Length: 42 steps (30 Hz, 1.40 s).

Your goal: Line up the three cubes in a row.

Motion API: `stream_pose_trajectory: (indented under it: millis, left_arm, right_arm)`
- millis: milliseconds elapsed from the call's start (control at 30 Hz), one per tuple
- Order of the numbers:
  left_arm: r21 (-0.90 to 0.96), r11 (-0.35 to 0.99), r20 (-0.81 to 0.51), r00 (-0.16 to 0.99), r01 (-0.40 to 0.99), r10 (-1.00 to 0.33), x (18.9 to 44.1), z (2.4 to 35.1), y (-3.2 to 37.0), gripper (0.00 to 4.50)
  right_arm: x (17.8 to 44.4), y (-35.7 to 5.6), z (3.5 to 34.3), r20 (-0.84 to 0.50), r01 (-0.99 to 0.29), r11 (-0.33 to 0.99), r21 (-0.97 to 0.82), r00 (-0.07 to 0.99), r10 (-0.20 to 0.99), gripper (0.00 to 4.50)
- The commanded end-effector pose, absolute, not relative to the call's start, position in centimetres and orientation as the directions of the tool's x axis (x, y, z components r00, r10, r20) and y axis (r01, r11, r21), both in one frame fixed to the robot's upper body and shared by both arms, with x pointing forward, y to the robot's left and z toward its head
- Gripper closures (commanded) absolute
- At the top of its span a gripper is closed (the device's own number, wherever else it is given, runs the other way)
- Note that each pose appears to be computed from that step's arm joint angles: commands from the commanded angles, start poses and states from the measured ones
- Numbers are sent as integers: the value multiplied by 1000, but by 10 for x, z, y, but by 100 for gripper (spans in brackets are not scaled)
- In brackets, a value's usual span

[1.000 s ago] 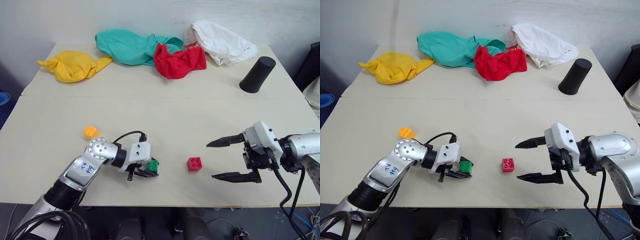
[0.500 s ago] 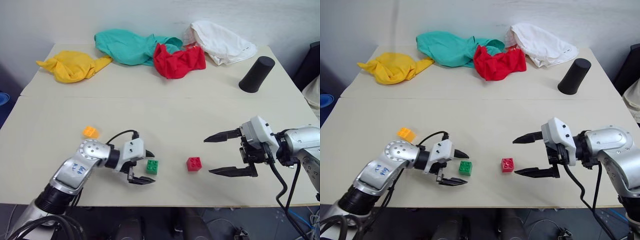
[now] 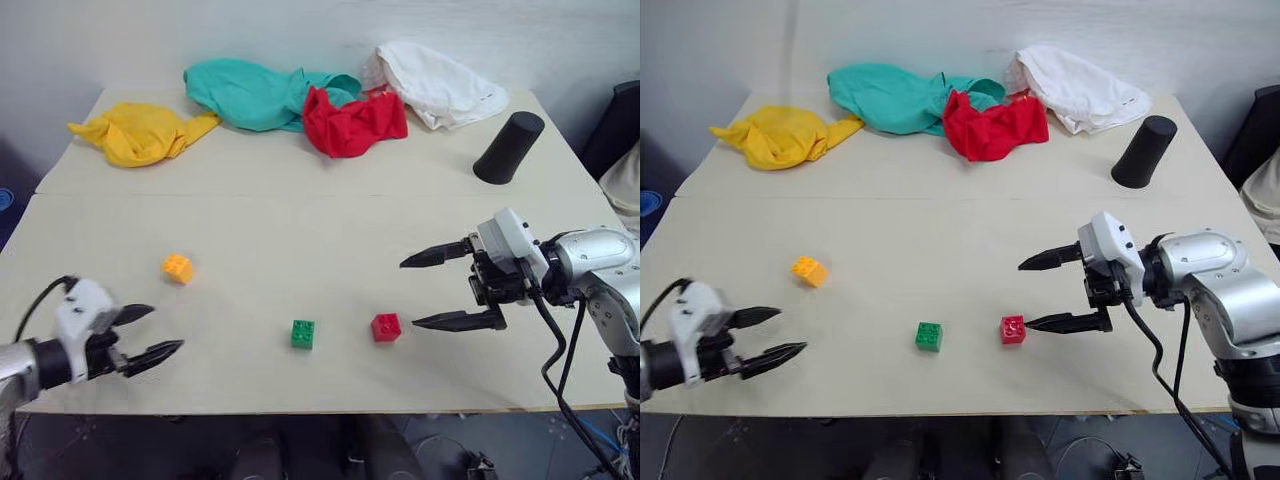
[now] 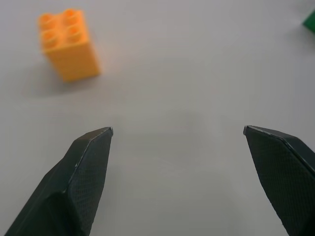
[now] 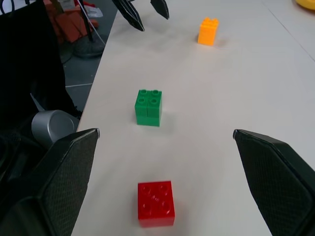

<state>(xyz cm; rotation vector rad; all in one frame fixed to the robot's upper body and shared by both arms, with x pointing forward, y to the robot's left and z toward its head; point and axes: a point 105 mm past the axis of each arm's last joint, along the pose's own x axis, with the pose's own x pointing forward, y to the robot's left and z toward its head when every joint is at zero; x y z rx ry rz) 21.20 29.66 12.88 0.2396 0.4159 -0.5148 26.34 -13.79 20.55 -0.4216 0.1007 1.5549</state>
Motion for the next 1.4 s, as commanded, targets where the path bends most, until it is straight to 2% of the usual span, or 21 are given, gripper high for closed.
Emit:
stream_pose_trajectory:
  millis: [33,233,400,600,800,900,1133,1167,1300,1400]
  left_arm:
    - [211,898,-401,872,386,-280,217,133,321,2]
    - [199,898,-335,889,392,-314,240,149,313,2]
    - [194,869,-327,865,455,-380,278,150,295,2]
    - [182,875,-334,865,448,-374,318,144,289,2]
    - [166,855,-339,843,491,-418,336,139,278,2]
    - [153,845,-343,830,512,-441,334,139,276,62]
    - [142,836,-362,814,530,-454,326,138,279,281]
    - [142,834,-362,812,534,-458,326,139,279,299]
    - [127,793,-373,770,595,-518,322,141,273,296]
    - [134,597,-406,594,791,-694,301,145,242,296]
  right_arm:
    - [264,-134,213,-316,-968,-74,-238,5,949,0]
    - [266,-135,217,-313,-964,-72,-256,12,950,0]
    - [265,-135,217,-310,-962,-52,-270,36,950,0]
    - [261,-133,217,-299,-961,-30,-276,56,953,0]
    - [260,-133,218,-293,-957,-12,-289,76,953,0]
    - [260,-133,219,-290,-957,-7,-290,81,954,0]
    - [259,-132,217,-287,-958,-2,-288,84,954,0]
    - [259,-132,217,-287,-958,-2,-288,84,954,0]
    - [260,-132,217,-287,-958,-4,-288,82,954,0]
    - [259,-133,217,-296,-958,-9,-285,79,952,0]
